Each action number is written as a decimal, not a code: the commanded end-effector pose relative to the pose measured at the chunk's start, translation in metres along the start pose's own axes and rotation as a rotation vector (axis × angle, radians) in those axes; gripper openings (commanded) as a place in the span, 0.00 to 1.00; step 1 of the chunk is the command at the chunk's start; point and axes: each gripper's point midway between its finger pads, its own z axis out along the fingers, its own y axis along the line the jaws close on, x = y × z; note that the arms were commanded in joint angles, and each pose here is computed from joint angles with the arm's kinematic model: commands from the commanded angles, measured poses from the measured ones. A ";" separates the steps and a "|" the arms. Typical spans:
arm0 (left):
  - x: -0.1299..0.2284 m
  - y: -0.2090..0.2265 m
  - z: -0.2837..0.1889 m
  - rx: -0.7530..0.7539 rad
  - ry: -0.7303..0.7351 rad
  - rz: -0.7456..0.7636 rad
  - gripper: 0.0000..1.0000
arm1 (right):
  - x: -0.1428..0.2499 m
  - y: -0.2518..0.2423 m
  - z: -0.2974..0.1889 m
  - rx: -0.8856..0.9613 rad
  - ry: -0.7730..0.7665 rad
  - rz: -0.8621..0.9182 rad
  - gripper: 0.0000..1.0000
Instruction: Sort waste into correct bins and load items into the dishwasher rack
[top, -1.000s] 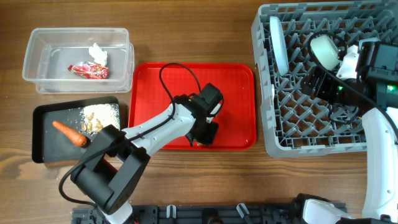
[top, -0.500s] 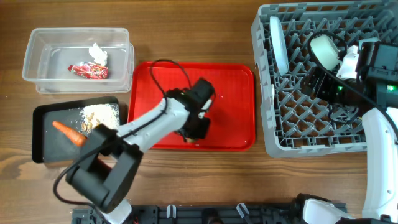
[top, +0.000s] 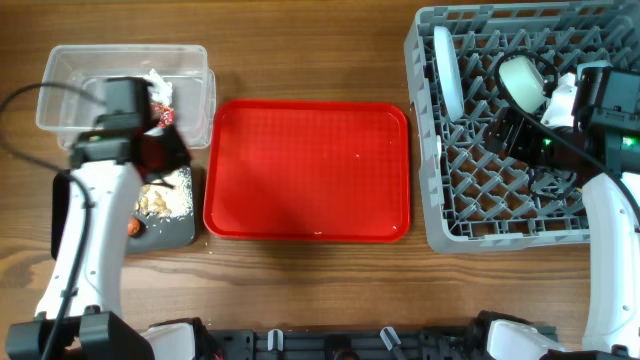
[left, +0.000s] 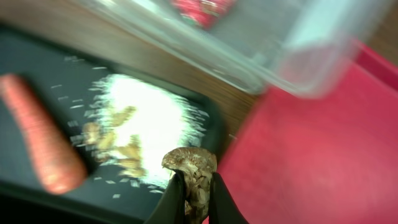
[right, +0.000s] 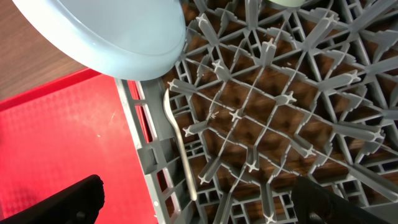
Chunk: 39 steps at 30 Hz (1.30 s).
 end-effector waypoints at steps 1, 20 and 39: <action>-0.021 0.056 0.008 -0.075 -0.021 -0.242 0.04 | 0.001 0.001 0.003 -0.014 0.013 -0.008 0.98; 0.002 0.136 0.103 -0.213 0.187 -0.492 0.10 | 0.002 0.001 0.003 -0.013 0.017 -0.007 0.98; -0.042 0.076 0.043 0.134 0.028 -0.376 0.57 | -0.007 0.004 0.003 -0.031 -0.021 0.001 0.98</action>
